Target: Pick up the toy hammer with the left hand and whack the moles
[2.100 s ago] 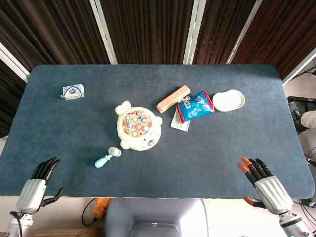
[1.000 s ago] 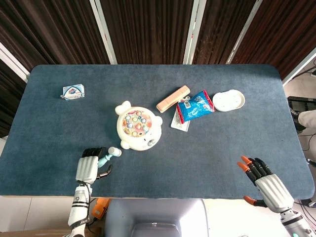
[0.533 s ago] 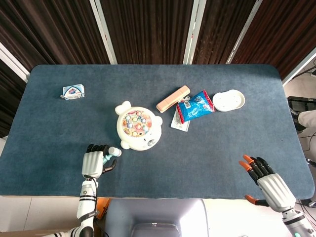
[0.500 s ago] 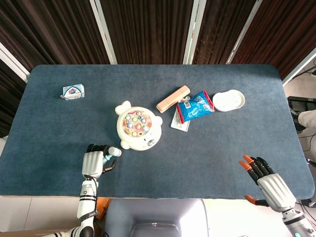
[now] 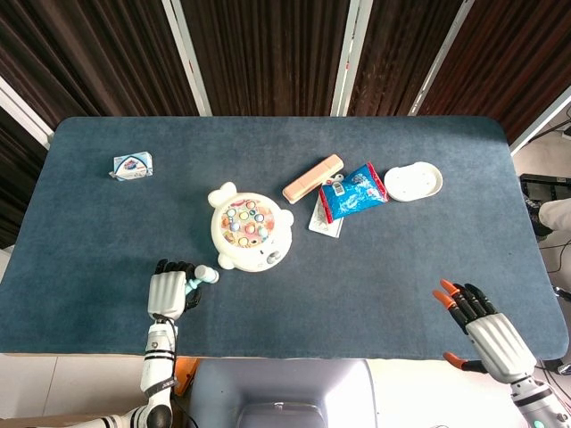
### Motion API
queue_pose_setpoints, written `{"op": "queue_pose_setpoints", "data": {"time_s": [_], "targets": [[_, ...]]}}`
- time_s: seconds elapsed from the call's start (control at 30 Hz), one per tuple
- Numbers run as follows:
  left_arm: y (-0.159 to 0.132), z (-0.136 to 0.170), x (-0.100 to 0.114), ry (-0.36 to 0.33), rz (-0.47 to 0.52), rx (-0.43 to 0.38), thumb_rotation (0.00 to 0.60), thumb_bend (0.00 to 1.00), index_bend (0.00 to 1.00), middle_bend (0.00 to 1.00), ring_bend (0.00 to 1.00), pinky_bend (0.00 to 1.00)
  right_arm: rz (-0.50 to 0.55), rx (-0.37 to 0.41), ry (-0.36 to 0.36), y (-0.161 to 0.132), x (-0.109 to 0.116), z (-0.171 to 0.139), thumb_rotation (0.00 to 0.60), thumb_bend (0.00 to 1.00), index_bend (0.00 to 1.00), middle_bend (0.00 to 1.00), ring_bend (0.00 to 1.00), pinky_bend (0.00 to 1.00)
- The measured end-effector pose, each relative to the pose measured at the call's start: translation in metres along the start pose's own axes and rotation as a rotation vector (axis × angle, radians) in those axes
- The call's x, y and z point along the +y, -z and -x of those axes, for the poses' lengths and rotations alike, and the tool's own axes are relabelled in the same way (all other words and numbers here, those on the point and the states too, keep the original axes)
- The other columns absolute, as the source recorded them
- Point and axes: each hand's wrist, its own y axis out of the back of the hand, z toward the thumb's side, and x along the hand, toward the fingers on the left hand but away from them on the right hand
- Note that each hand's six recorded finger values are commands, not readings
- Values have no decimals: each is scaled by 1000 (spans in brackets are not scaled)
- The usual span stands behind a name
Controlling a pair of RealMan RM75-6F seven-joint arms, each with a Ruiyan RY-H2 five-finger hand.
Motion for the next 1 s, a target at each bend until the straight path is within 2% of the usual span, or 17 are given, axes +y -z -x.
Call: {"op": "queue_pose_setpoints", "data": {"time_s": [1.0], "targets": [[-4, -4, 8, -6, 53, -30, 600, 356, 446, 386, 307, 179, -5, -5, 0, 0, -1, 1, 600, 199, 0, 0, 0, 0]]}}
